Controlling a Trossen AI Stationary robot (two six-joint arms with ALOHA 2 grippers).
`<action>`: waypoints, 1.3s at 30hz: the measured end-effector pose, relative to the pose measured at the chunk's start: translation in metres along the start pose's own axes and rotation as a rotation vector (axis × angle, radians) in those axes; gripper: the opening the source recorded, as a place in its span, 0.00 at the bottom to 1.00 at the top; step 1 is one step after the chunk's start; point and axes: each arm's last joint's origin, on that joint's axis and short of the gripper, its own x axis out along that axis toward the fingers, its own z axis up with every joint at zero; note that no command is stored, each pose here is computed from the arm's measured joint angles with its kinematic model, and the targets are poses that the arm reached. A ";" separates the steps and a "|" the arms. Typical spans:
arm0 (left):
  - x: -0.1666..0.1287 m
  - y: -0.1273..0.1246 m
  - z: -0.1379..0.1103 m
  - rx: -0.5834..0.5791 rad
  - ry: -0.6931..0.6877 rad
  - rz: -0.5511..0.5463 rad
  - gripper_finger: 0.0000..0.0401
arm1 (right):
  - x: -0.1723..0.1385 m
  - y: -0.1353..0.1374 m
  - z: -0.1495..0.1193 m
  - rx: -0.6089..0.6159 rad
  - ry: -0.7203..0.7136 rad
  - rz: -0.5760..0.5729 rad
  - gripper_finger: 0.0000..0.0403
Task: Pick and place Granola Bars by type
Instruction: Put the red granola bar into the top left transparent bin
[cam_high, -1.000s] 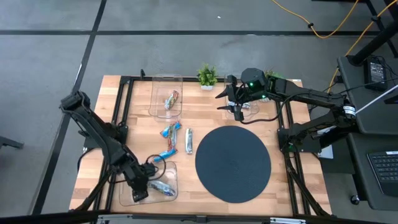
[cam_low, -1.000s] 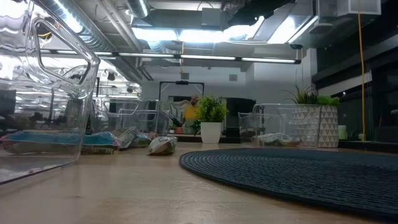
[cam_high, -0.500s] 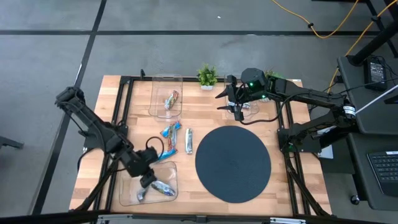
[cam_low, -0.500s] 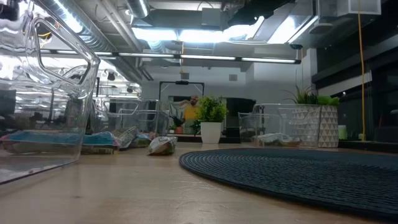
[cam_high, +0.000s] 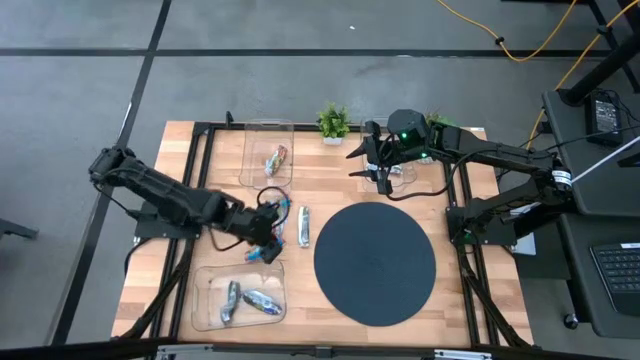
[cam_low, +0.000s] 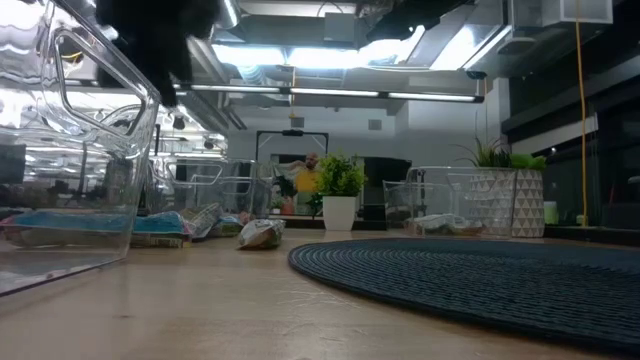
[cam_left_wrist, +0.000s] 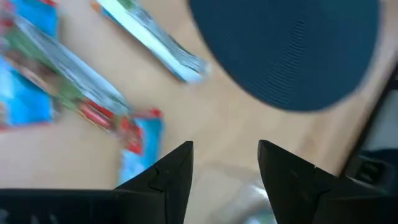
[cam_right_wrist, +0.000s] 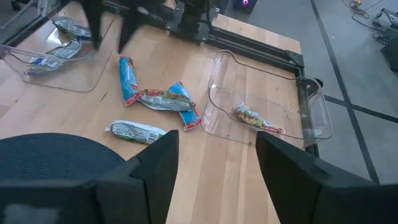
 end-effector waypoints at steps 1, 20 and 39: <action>0.004 0.003 0.004 0.003 -0.002 0.021 0.43 | 0.000 0.000 0.000 -0.001 0.000 0.000 0.54; 0.086 0.057 0.039 0.048 0.249 0.338 0.48 | 0.000 0.000 0.000 -0.004 0.000 0.000 0.54; 0.117 0.068 0.035 0.029 0.309 0.425 0.60 | 0.000 0.000 0.000 0.052 0.002 -0.001 0.54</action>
